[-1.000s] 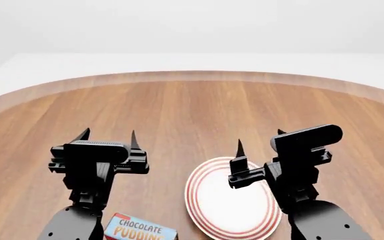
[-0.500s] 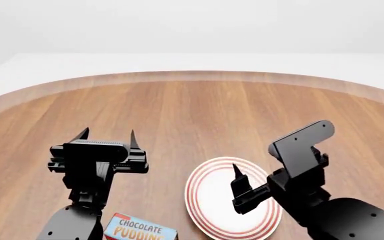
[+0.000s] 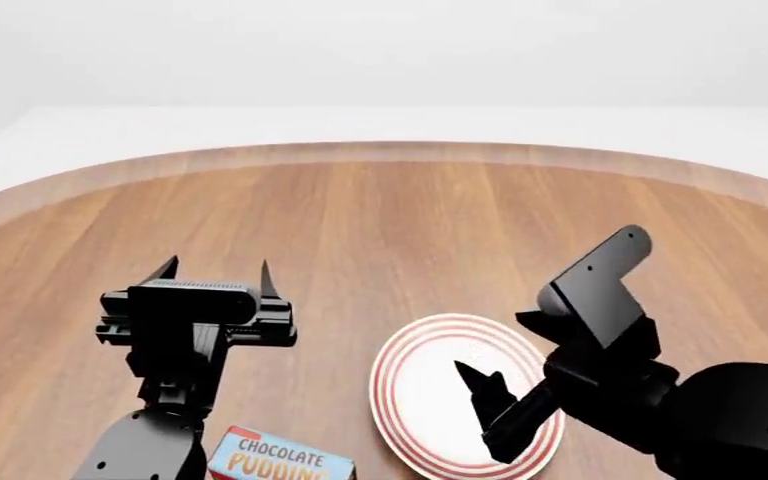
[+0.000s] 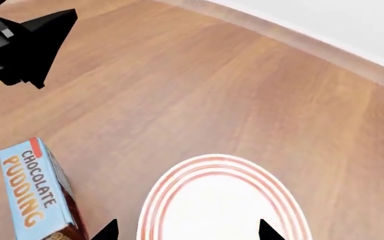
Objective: Put the chocolate pudding to the right of the plate.
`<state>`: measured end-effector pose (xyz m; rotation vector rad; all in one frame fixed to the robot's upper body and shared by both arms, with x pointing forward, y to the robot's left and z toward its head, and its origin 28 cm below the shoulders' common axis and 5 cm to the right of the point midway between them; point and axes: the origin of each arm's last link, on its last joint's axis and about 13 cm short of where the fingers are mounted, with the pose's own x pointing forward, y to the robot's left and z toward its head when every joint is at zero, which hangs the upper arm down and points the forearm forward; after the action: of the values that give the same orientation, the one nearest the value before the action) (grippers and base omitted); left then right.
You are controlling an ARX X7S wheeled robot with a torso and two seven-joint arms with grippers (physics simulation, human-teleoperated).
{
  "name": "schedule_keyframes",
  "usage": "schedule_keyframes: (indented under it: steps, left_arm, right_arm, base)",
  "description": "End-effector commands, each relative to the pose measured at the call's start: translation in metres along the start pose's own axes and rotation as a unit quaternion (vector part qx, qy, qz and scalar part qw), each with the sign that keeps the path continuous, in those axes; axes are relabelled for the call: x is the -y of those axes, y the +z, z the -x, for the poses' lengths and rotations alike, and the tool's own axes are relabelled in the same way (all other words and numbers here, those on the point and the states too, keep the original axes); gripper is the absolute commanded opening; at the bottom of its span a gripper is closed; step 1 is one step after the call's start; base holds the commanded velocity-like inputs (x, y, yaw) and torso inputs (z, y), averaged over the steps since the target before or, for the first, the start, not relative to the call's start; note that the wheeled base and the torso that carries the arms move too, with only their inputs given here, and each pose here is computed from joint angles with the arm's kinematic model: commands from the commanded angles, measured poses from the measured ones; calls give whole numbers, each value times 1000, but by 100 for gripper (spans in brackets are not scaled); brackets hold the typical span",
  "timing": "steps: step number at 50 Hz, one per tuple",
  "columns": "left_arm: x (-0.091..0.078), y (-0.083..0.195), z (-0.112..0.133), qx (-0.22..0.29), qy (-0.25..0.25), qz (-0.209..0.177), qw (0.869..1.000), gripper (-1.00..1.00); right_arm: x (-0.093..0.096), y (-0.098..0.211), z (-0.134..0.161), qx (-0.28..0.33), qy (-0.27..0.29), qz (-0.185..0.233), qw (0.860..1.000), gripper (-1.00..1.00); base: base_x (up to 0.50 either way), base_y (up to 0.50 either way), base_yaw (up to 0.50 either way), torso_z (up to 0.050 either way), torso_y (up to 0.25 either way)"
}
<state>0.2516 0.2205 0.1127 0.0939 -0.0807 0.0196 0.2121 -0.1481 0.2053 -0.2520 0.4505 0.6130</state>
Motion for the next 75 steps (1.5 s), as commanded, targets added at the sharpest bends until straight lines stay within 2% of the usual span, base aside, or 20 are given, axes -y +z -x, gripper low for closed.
schedule_keyframes:
  steps: [1,33,49,75]
  left_arm:
    - [0,-1,0,-1,0,0,1000,100]
    - [1,-1,-1,-2,-1,-1,1000,100]
    - [2,-1,-1,-2,-2,-3,1000,100]
    - [3,-1,-1,-2,-3,-5,1000,100]
  right_arm:
    - [1,5,2,-2,37,15,999,100]
    - [-13,7,-32,-35,122,35,991,100]
    - [-28,17,-41,-42,163,65,984,100]
    - [-45,23,-52,-46,221,82,971,100]
  base:
    - [0,0,0,0,0]
    - [0,0,0,0,0]
    - [0,0,0,0,0]
    - [0,0,0,0,0]
